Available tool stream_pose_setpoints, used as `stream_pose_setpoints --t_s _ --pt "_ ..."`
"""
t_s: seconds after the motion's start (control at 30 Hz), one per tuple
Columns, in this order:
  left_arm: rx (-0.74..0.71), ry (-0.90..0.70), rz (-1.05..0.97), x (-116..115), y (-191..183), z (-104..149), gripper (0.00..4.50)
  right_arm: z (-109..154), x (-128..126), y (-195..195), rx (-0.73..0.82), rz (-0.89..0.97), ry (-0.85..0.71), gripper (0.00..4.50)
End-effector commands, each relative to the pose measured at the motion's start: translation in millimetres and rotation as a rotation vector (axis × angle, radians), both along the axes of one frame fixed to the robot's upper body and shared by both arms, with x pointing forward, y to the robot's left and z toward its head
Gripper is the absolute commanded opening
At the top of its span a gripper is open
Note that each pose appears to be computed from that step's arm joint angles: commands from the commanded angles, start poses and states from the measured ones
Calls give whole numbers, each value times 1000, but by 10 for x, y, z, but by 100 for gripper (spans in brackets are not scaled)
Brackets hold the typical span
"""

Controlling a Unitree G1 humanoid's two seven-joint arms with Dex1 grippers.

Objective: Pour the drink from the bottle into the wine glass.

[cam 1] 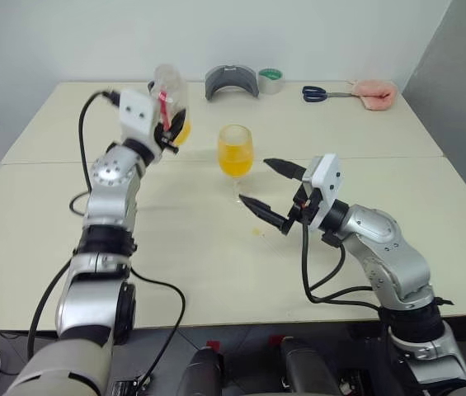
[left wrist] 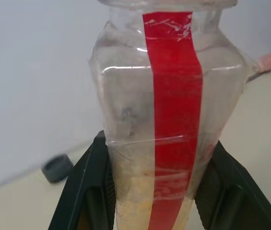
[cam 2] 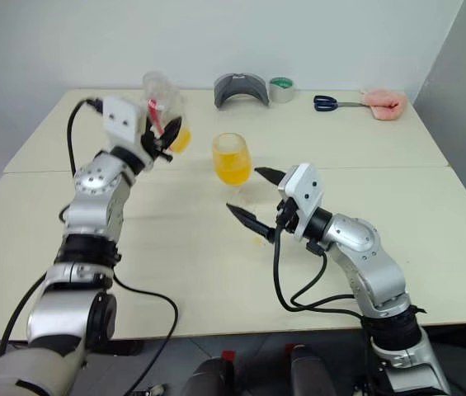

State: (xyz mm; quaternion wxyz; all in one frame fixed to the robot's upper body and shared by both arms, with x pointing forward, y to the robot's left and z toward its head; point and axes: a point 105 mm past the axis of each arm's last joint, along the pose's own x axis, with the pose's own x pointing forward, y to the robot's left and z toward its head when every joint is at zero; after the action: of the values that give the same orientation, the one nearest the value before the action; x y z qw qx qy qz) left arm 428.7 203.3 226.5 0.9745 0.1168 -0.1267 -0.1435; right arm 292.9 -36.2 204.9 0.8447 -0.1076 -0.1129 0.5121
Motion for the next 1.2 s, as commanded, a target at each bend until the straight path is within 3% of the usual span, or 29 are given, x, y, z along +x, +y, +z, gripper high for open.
stream_pose_setpoints --t_s 0.03,0.33,0.5,0.97,1.2 --pt "-100 -19 74 -155 248 157 172 -15 -178 130 -86 107 12 450" --pt "-218 109 139 -336 581 -301 172 -13 -112 346 -130 128 12 450" --pt "-209 165 158 -363 631 -531 172 20 -59 444 -126 121 2 450" --pt "-123 207 134 -423 582 -794 172 -39 50 461 -166 36 -16 450" --pt "-158 194 131 -443 593 -779 399 -36 44 476 -161 39 -14 450"
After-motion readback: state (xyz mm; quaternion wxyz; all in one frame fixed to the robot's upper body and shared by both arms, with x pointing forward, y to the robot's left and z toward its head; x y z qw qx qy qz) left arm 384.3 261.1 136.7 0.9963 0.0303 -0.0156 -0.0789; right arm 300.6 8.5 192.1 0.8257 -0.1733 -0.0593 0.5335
